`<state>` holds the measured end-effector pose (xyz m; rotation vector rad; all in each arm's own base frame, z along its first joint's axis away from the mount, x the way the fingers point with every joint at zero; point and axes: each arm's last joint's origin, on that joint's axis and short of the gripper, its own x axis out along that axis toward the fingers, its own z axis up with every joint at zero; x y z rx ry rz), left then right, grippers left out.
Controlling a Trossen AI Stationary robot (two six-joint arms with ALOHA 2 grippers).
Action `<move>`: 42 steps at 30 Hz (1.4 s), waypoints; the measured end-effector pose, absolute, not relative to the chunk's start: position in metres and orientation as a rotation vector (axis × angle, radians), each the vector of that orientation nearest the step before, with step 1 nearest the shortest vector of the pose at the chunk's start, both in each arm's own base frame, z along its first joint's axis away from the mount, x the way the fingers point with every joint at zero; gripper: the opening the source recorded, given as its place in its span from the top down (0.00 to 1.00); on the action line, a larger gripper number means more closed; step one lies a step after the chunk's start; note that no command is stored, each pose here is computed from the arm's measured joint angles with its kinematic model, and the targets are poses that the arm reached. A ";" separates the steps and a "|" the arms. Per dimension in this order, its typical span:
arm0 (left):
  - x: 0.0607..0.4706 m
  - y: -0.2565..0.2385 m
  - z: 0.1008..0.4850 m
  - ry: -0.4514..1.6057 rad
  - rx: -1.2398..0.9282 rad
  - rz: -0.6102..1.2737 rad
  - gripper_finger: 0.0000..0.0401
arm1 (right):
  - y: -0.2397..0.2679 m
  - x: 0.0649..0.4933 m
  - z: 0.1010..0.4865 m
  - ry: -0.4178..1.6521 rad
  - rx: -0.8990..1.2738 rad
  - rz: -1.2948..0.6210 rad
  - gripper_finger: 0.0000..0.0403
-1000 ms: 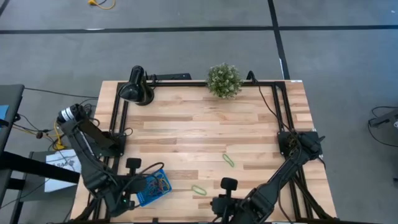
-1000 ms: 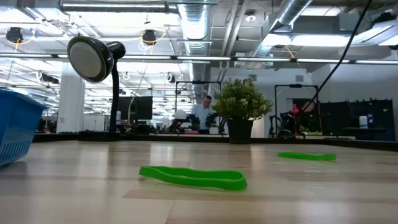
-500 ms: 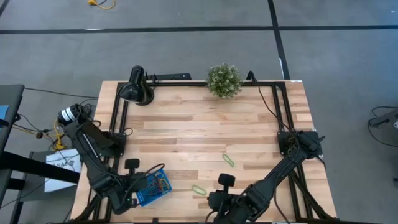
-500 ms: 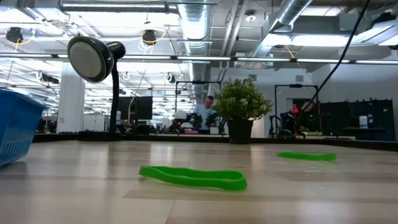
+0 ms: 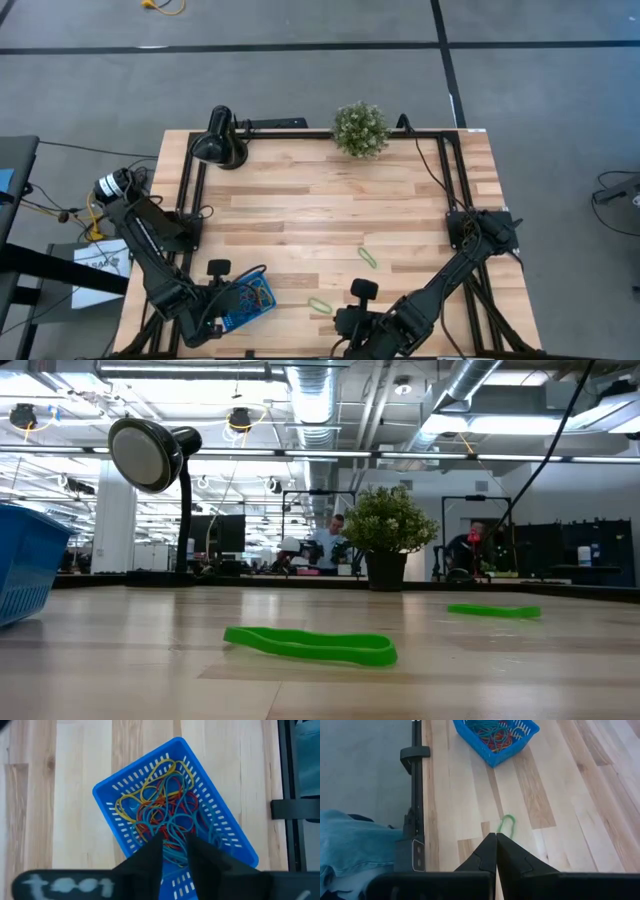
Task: Pick and place rubber bands into bin
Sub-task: Put the bottom green rubber band into the blue basket
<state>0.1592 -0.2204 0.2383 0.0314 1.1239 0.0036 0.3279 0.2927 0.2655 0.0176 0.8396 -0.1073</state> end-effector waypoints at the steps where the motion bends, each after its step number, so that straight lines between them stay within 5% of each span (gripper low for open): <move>1: 0.159 -0.221 0.238 1.123 0.030 0.003 0.80 | 0.293 0.328 0.266 0.839 0.018 -0.108 1.00; 11: 0.161 -0.222 0.239 1.088 0.013 0.011 0.77 | 0.276 0.342 0.263 0.872 0.066 -0.112 0.96; 21: 0.162 -0.221 0.239 1.066 0.022 0.026 0.77 | 0.234 0.364 0.214 0.963 0.122 -0.168 0.82; 42: 0.163 -0.221 0.240 1.029 0.048 0.045 0.77 | 0.236 0.356 0.165 0.907 0.225 -0.104 0.81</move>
